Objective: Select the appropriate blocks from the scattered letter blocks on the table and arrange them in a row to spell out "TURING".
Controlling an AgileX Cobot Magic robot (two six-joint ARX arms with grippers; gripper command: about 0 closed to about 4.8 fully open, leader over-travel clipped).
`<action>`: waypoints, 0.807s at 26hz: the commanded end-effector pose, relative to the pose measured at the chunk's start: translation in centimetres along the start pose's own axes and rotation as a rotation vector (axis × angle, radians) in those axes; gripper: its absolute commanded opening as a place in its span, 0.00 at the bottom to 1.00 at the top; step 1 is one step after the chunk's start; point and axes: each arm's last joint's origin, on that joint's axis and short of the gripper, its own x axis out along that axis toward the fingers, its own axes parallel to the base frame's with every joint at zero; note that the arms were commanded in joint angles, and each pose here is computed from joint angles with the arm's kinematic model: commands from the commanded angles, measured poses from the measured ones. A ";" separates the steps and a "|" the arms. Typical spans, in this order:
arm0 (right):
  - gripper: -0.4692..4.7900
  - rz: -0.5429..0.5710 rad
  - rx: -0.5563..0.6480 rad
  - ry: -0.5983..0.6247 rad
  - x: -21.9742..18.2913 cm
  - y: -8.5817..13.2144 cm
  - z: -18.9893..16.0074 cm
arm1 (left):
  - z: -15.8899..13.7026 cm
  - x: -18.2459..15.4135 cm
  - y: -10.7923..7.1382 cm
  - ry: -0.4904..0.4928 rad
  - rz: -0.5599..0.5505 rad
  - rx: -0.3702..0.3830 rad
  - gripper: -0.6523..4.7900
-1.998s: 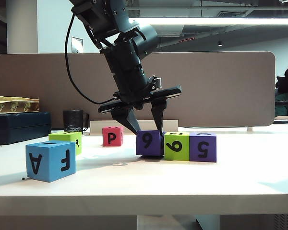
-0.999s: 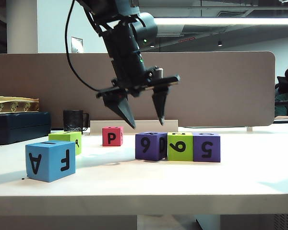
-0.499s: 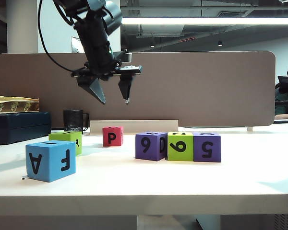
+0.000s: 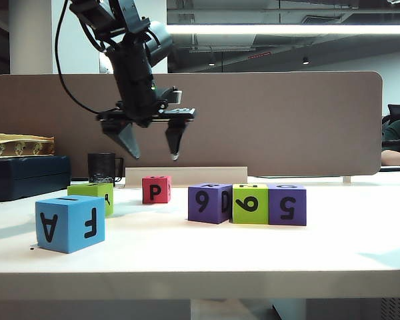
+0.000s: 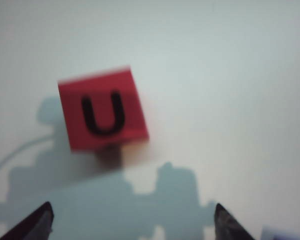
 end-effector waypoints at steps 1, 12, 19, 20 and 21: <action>0.09 0.004 -0.011 -0.016 -0.2 0.1 0.3 | -0.4 -2.5 0.2 0.073 -0.043 0.029 0.87; 0.09 0.160 -0.009 -0.007 -0.2 0.6 0.2 | -4.7 -9.0 1.1 0.521 -0.142 0.151 0.86; 0.09 0.256 0.023 0.043 -0.3 0.8 -0.3 | -6.1 -8.5 0.6 0.622 -0.193 0.154 0.86; 0.09 0.256 0.023 0.043 -0.3 0.8 -0.3 | -6.3 -8.4 0.4 0.630 -0.192 0.154 0.86; 0.09 0.256 0.023 0.043 -0.3 0.8 -0.3 | -6.4 -8.3 0.3 0.637 -0.193 0.158 0.87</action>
